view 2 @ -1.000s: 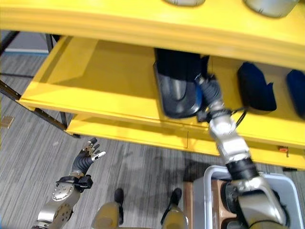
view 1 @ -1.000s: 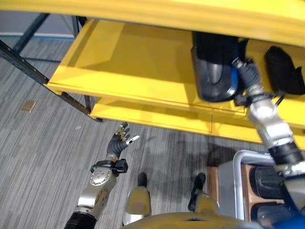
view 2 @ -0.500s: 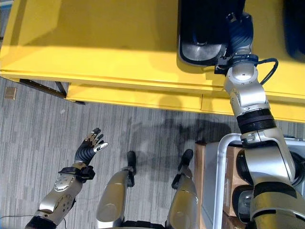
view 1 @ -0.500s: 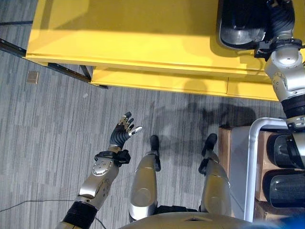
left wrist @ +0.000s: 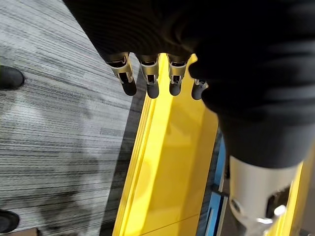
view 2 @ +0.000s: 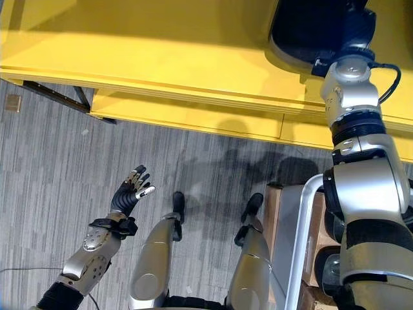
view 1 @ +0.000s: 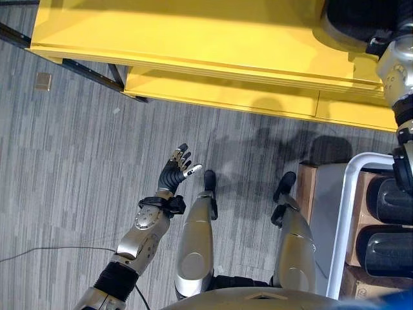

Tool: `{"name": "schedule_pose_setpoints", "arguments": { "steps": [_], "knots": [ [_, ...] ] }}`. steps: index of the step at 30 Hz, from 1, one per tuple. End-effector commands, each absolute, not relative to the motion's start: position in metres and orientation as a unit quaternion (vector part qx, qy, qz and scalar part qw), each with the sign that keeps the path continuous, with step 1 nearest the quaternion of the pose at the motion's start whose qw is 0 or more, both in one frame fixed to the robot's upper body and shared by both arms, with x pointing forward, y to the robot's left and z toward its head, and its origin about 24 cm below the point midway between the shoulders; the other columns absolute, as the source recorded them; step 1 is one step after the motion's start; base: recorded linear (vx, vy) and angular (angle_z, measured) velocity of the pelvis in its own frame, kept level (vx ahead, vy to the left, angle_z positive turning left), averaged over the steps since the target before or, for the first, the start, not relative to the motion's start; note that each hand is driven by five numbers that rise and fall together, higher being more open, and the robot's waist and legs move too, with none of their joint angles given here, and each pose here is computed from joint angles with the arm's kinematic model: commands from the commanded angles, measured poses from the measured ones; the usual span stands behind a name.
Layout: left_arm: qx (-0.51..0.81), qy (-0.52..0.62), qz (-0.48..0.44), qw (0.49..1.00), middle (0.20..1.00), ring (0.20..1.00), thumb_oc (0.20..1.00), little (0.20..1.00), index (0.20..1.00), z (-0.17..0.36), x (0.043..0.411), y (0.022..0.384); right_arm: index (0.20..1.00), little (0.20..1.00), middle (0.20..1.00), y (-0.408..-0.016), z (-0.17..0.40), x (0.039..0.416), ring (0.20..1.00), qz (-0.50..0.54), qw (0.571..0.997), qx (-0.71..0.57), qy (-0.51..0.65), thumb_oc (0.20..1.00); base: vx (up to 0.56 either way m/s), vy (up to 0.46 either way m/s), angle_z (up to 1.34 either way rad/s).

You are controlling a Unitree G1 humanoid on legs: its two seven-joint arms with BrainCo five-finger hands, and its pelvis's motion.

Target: Move parts from the plastic box to the shelf.

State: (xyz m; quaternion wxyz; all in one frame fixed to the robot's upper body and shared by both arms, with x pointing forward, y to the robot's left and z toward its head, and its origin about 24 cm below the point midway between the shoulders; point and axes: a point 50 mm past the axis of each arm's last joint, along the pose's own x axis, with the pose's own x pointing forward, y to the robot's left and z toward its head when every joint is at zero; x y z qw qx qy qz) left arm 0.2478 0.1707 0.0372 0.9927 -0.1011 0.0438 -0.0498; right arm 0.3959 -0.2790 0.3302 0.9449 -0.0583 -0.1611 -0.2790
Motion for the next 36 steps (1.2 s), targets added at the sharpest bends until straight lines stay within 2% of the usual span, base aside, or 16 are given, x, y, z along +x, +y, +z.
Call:
{"name": "schedule_pose_setpoints", "arguments": {
  "steps": [1,12,24,25,26,36],
  "knots": [
    [-0.1,0.01,-0.061,0.993,1.0,1.0,1.0,1.0,1.0,0.048,0.24,0.172,0.2,0.2,0.2,-0.266,0.372,0.386,0.2,-0.254,0.932,-0.076,-0.246,0.2,0.03,-0.003,0.13],
    [-0.099,-0.015,-0.06,0.993,1.0,1.0,1.0,1.0,1.0,0.058,0.247,0.171,0.2,0.2,0.2,-0.263,0.384,0.386,0.2,-0.256,0.929,-0.106,-0.243,0.2,0.02,0.001,0.09],
    [-0.1,-0.017,-0.061,0.993,1.0,1.0,1.0,1.0,1.0,0.06,0.25,0.169,0.2,0.2,0.2,-0.278,0.379,0.385,0.2,-0.283,0.932,-0.064,-0.217,0.2,0.0,0.001,0.01],
    [-0.098,-0.016,-0.06,0.993,1.0,1.0,1.0,1.0,1.0,0.06,0.25,0.169,0.498,0.498,0.498,-0.283,0.376,0.385,0.498,-0.293,0.932,-0.055,-0.208,0.498,0.0,0.0,0.0],
    [-0.097,-0.016,-0.061,0.993,1.0,1.0,1.0,1.0,1.0,0.06,0.25,0.169,1.0,1.0,1.0,-0.285,0.375,0.384,1.0,-0.298,0.931,-0.053,-0.204,1.0,0.0,0.0,0.0],
    [-0.095,-0.013,-0.063,0.993,1.0,1.0,1.0,1.0,1.0,0.059,0.252,0.167,1.0,1.0,1.0,-0.284,0.377,0.384,1.0,-0.301,0.93,-0.04,-0.205,1.0,0.0,0.0,0.0]
  ]
}}
